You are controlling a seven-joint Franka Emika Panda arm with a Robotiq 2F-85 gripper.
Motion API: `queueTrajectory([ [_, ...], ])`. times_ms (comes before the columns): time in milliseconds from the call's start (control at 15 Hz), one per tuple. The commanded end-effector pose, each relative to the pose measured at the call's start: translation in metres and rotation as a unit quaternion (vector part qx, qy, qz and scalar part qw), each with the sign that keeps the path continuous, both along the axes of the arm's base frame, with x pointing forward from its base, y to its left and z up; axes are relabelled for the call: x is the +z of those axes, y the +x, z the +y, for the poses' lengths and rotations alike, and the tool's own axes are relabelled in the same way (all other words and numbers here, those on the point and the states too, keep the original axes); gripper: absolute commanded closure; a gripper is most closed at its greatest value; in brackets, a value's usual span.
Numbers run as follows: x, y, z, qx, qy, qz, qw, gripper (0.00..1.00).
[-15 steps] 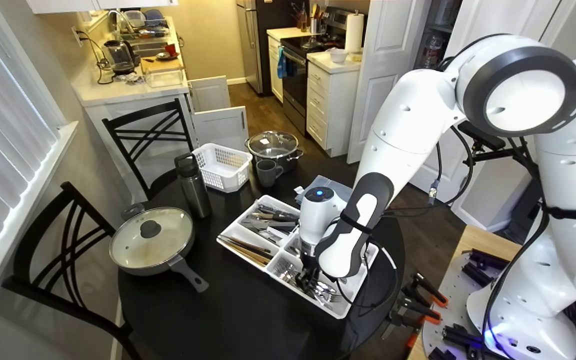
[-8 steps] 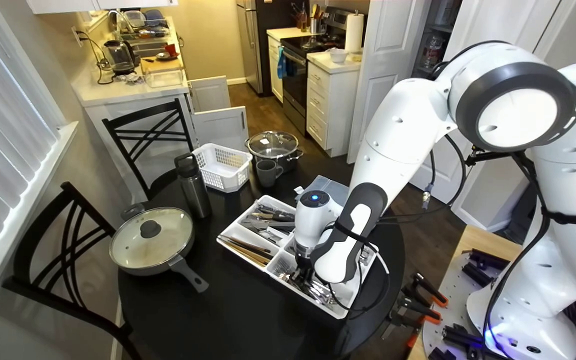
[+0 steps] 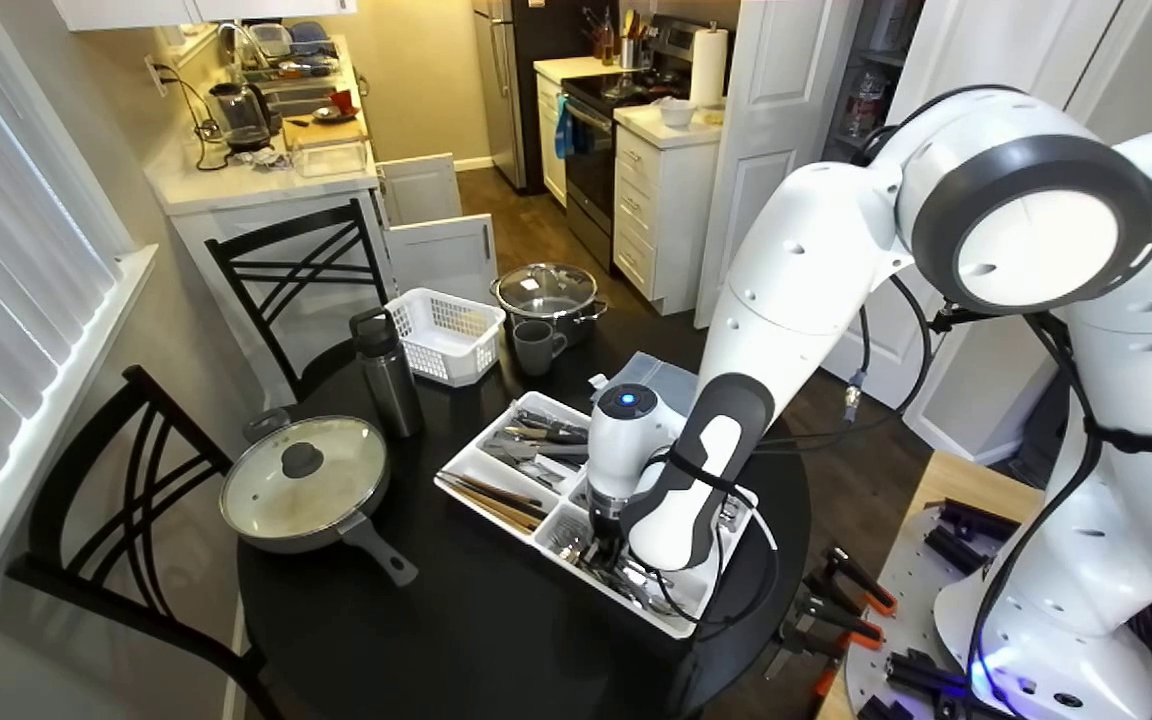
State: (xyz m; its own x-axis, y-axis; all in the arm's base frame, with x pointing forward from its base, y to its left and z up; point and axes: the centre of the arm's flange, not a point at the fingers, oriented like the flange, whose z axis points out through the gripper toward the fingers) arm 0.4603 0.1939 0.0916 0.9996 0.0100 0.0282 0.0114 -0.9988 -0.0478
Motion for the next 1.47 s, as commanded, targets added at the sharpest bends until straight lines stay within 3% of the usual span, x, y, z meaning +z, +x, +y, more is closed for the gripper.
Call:
queueTrajectory([
  [0, 0.026, -0.002, 0.000, -0.007, -0.003, -0.025, 0.9997, 0.97],
  [267, 0.067, 0.001, 0.004, 0.012, 0.005, -0.042, 0.9990, 0.97],
  [533, 0.076, 0.003, 0.013, 0.029, 0.009, -0.032, 0.9990, 0.97],
  [1067, 0.022, -0.014, 0.010, 0.040, -0.025, 0.057, 0.9973, 0.97],
  [1400, 0.006, -0.013, 0.009, 0.047, -0.028, 0.054, 0.9971, 0.97],
])
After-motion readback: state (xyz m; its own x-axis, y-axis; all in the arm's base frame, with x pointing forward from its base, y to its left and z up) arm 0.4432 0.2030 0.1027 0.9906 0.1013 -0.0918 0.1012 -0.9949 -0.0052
